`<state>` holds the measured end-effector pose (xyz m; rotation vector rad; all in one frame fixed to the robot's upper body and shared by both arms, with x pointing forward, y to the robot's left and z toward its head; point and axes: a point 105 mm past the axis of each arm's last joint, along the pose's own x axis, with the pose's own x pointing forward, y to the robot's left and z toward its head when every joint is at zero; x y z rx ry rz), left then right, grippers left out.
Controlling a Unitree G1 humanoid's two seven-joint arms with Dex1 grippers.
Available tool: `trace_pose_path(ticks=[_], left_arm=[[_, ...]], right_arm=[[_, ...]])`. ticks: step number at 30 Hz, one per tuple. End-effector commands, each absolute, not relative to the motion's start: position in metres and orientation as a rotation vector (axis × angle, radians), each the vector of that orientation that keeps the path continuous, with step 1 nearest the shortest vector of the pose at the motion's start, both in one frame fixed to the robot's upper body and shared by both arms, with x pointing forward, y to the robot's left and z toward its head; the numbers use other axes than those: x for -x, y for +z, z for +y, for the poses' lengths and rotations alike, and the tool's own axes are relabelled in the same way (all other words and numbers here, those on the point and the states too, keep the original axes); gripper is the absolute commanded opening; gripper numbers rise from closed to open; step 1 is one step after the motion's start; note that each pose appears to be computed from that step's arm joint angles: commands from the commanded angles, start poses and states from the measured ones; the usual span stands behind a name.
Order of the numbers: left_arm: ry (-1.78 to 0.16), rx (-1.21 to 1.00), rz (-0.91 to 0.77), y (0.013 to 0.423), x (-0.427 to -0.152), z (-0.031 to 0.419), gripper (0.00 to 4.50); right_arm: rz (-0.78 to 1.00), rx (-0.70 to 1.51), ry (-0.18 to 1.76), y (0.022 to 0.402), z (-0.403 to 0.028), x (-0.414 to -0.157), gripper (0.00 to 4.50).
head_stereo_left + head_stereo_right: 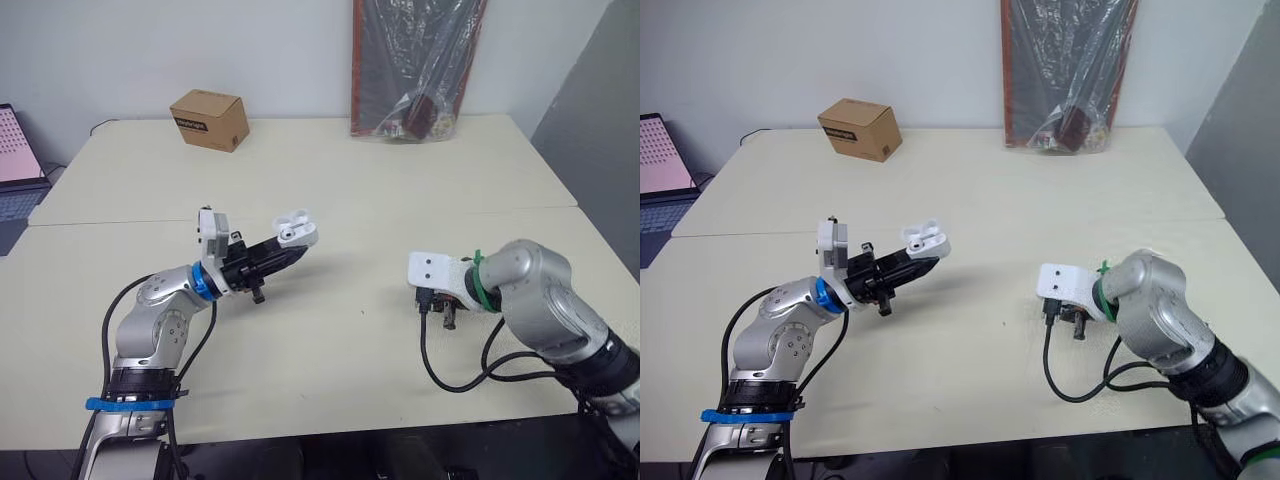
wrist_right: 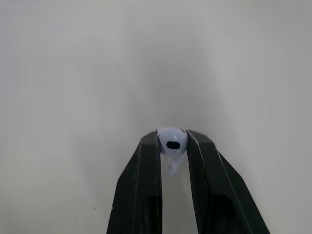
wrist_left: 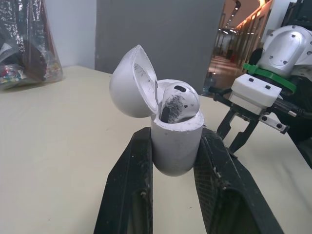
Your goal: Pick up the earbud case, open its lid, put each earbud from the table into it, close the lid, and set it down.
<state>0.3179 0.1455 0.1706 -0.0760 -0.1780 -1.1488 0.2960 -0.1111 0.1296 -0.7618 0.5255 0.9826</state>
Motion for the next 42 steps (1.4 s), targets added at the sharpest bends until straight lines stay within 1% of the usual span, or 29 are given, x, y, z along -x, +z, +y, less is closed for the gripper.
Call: trace_pose_path(ticks=[1, 2, 5, 7, 10, 12, 19, 22, 26, 31, 42], left_arm=[[-1.164, 0.045, -0.221, 0.180, -0.319, 0.145, 0.76], [-1.164, 0.045, -0.221, 0.179, -0.319, 0.145, 0.76], [-1.167, 0.042, -0.218, 0.178, -0.321, 0.145, 0.76], [-1.167, 0.041, -0.218, 0.177, -0.322, 0.145, 0.76], [-1.170, 0.039, -0.217, 0.177, -0.323, 0.145, 0.76], [-1.177, 0.036, -0.211, 0.177, -0.324, 0.145, 0.76], [-1.202, 0.032, -0.200, 0.177, -0.326, 0.142, 0.76], [-1.216, 0.034, -0.196, 0.177, -0.326, 0.139, 0.76], [-1.235, 0.044, -0.191, 0.179, -0.326, 0.135, 0.76], [-1.246, 0.045, -0.177, 0.180, -0.327, 0.133, 0.76], [-1.258, 0.047, -0.178, 0.184, -0.327, 0.130, 0.76]], right_arm=[[0.223, 0.519, 0.929, 0.172, -0.088, -0.294, 0.38], [0.192, 0.475, 0.914, 0.175, -0.086, -0.294, 0.38], [0.097, 0.234, 0.919, 0.191, -0.072, -0.288, 0.38], [0.039, 0.140, 0.933, 0.201, -0.063, -0.284, 0.38], [0.012, 0.013, 0.967, 0.211, -0.052, -0.278, 0.38], [0.029, -0.042, 0.973, 0.215, -0.046, -0.278, 0.38], [-0.013, -0.066, 0.964, 0.234, -0.028, -0.283, 0.38], [-0.054, -0.019, 0.950, 0.242, -0.020, -0.284, 0.38], [-0.057, 0.043, 0.921, 0.244, -0.013, -0.291, 0.38], [-0.085, 0.027, 0.922, 0.253, -0.007, -0.297, 0.38], [-0.103, 0.073, 0.901, 0.249, 0.001, -0.309, 0.38]])
